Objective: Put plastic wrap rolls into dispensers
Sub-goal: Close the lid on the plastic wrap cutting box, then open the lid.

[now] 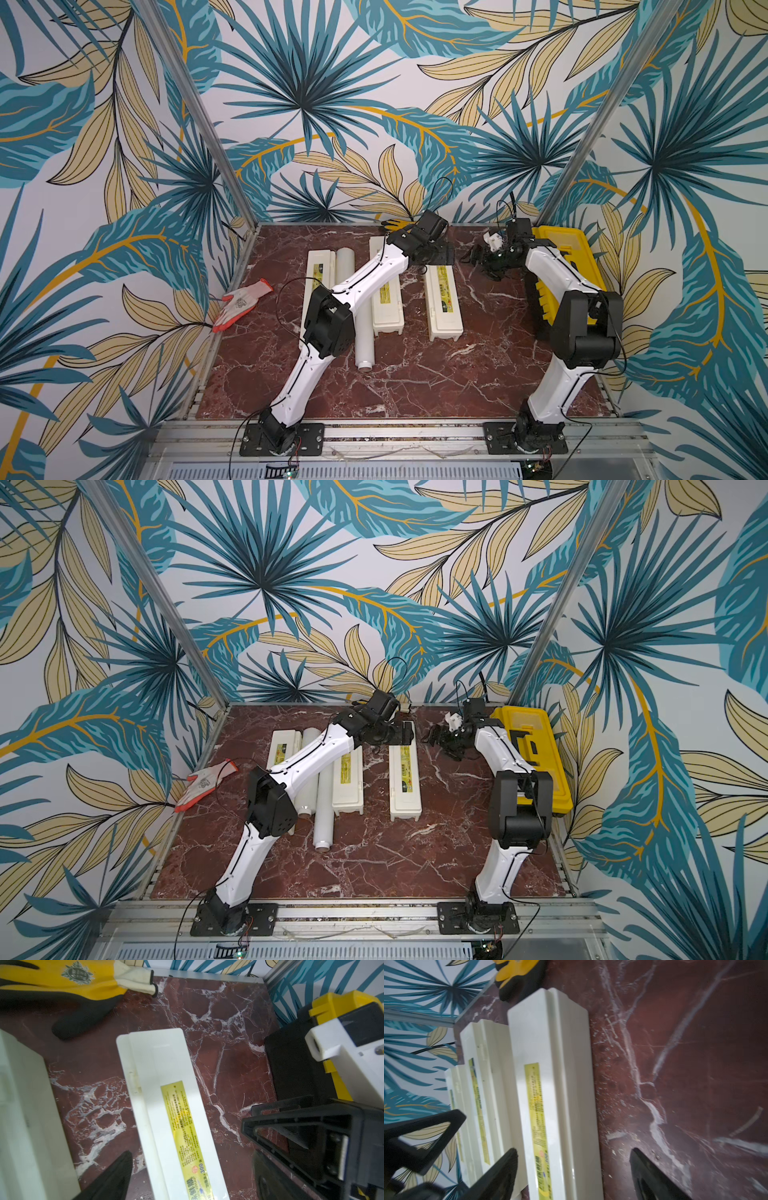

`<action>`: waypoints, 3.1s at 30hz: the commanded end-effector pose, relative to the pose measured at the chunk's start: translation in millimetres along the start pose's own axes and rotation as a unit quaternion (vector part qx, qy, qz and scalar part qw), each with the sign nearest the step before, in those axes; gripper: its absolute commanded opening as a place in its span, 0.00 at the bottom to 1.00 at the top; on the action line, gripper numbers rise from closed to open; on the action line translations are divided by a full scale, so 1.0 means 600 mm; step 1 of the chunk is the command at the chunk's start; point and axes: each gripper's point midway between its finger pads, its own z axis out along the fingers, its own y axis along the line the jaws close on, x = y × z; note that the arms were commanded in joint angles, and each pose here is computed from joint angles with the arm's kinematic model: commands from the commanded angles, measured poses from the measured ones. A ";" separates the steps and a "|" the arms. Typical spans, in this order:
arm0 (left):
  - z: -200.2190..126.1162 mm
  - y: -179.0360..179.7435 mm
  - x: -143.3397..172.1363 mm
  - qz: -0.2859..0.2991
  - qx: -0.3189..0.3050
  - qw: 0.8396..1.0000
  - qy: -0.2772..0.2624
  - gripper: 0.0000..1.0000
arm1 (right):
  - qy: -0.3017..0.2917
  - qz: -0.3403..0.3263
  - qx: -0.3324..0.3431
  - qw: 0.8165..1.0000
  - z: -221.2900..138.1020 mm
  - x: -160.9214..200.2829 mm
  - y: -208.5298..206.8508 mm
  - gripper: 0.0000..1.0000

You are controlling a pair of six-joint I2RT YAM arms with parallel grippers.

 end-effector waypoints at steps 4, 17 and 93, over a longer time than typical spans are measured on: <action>0.025 0.013 0.055 0.002 -0.058 0.998 0.026 0.91 | 0.039 0.040 0.091 0.994 0.014 0.094 -0.087 0.82; 0.063 0.022 0.122 0.008 -0.103 0.993 0.059 0.92 | 0.088 0.057 -0.001 0.995 0.065 0.215 -0.035 0.79; -0.033 0.015 0.090 -0.011 0.086 0.981 0.174 0.87 | 0.020 -0.009 -0.089 0.996 0.094 0.037 0.128 0.13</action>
